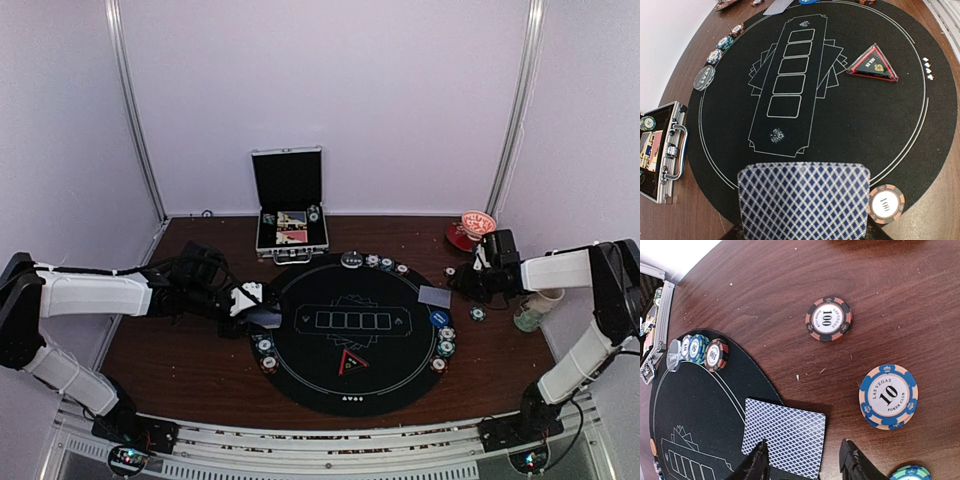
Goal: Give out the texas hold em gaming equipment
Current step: Distribute the poker card in the small blind area, then pick up the poker card from the face-down deck piles.
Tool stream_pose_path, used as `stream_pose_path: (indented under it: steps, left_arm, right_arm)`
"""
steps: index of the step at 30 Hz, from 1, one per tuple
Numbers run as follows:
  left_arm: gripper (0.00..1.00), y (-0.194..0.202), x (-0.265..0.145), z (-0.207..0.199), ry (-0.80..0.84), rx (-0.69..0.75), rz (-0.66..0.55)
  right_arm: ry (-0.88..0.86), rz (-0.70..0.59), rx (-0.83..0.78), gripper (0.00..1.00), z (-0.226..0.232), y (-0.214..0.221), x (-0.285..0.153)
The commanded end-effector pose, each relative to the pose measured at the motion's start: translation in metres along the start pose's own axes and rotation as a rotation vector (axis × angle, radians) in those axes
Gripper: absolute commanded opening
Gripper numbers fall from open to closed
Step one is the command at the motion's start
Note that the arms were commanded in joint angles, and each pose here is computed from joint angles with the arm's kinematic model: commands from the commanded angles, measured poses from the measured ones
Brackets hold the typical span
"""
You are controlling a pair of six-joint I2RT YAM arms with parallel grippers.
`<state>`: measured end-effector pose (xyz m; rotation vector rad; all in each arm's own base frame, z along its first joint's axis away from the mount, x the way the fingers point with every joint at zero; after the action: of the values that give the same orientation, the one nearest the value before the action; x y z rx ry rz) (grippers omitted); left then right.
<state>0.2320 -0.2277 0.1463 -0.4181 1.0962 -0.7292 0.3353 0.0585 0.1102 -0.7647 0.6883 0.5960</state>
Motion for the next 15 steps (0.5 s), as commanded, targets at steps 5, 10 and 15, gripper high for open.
stream_pose_path:
  steps: [5, 10, 15]
  left_arm:
    - [0.32, -0.002, -0.002, 0.004, -0.013, 0.014, -0.023]
    - [0.32, -0.002, -0.002, 0.004, -0.013, 0.014, -0.022]
    - [0.32, -0.003, -0.003, 0.004, -0.019, 0.016, -0.023]
  right_arm:
    - [-0.048, -0.086, -0.024, 0.60, 0.008, -0.001, -0.022]
    - [-0.155, -0.112, -0.134, 0.69, 0.043, 0.013, -0.041]
    - [-0.305, -0.096, -0.244, 0.74, 0.090, 0.043, -0.054]
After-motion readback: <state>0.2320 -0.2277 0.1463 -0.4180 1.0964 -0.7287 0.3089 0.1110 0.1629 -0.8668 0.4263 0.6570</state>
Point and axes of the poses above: each gripper's point midway between its finger pads, its own x axis out along the fingers, its own z axis along the line the jaws close on, y = z × x, the point moved 7 cm from there along -x, back along the fingers, and after that the axes turned 12 degrees about x, right-handed, at the moved point
